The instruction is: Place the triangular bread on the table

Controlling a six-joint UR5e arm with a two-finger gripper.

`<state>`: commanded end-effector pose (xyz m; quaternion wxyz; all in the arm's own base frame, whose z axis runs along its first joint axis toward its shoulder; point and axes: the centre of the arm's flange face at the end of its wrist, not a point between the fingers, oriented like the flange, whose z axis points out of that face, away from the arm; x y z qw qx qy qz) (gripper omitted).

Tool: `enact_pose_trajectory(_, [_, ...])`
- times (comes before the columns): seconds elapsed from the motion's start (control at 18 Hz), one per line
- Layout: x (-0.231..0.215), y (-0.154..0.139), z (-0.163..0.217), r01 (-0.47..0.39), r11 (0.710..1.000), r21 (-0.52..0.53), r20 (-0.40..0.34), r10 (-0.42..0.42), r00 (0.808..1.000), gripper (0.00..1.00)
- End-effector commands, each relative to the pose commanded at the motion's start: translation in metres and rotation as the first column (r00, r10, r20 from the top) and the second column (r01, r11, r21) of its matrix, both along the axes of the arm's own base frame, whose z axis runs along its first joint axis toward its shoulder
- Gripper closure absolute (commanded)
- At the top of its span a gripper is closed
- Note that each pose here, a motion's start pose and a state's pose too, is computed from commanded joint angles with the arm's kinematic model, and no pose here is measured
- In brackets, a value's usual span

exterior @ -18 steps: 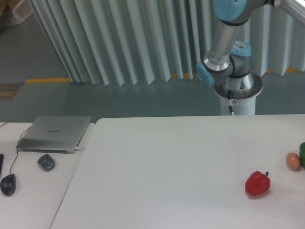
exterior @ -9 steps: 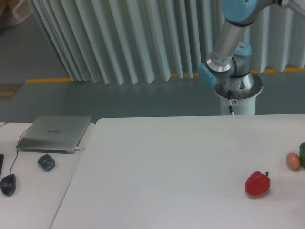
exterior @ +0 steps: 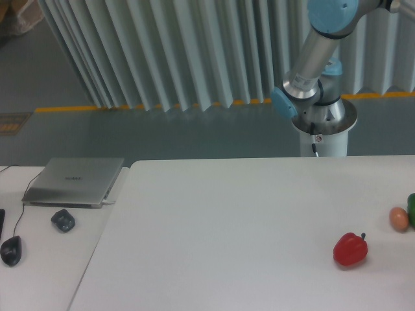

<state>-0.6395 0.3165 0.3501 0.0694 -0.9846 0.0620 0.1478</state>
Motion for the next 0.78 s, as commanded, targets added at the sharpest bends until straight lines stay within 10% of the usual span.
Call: enact_pose_trajectory(0.78, [-0.048, -0.058, -0.031, -0.024, 0.995, -0.1, -0.003, 0.023, 1.0, 0.0])
